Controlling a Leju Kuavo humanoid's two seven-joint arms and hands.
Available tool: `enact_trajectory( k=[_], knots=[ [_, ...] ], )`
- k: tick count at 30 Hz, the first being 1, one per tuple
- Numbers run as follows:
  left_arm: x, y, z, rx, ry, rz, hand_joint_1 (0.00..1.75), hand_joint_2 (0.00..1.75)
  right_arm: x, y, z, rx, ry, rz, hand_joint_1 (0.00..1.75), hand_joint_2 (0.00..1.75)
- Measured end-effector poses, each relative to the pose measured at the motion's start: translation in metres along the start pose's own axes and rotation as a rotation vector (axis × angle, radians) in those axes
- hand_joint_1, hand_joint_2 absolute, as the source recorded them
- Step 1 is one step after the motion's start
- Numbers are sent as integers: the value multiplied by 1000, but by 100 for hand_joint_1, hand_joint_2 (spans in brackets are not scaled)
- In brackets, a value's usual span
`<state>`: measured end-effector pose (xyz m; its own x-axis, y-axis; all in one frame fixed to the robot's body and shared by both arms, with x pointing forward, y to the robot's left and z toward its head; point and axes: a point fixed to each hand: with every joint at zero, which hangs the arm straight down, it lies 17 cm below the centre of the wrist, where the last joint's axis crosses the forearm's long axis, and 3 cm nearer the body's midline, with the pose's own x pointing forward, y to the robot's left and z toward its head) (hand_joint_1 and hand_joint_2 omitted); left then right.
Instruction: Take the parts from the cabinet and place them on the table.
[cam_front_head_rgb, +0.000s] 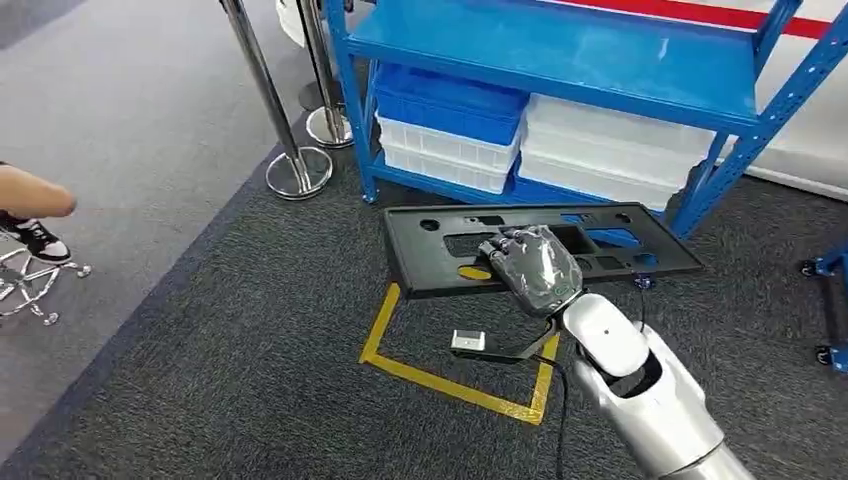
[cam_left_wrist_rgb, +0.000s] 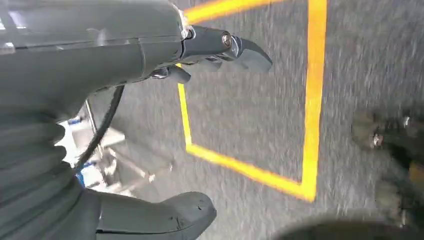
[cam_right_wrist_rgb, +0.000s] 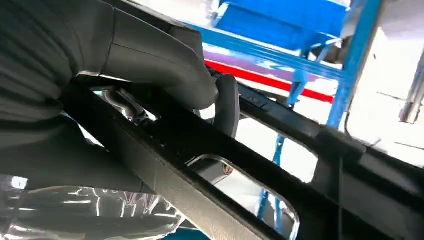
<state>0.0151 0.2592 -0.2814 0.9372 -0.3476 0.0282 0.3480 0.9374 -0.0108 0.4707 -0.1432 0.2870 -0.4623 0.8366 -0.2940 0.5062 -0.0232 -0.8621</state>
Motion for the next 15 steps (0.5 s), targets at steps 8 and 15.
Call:
enact_trajectory(
  k=[8,15],
  knots=[
    [3,3,0,4,-4,17,0,175,2,7,0,27,-22,-22,175,175],
    [3,4,0,6,-2,27,0,175,6,8,-3,30,-35,-24,175,175]
  ],
)
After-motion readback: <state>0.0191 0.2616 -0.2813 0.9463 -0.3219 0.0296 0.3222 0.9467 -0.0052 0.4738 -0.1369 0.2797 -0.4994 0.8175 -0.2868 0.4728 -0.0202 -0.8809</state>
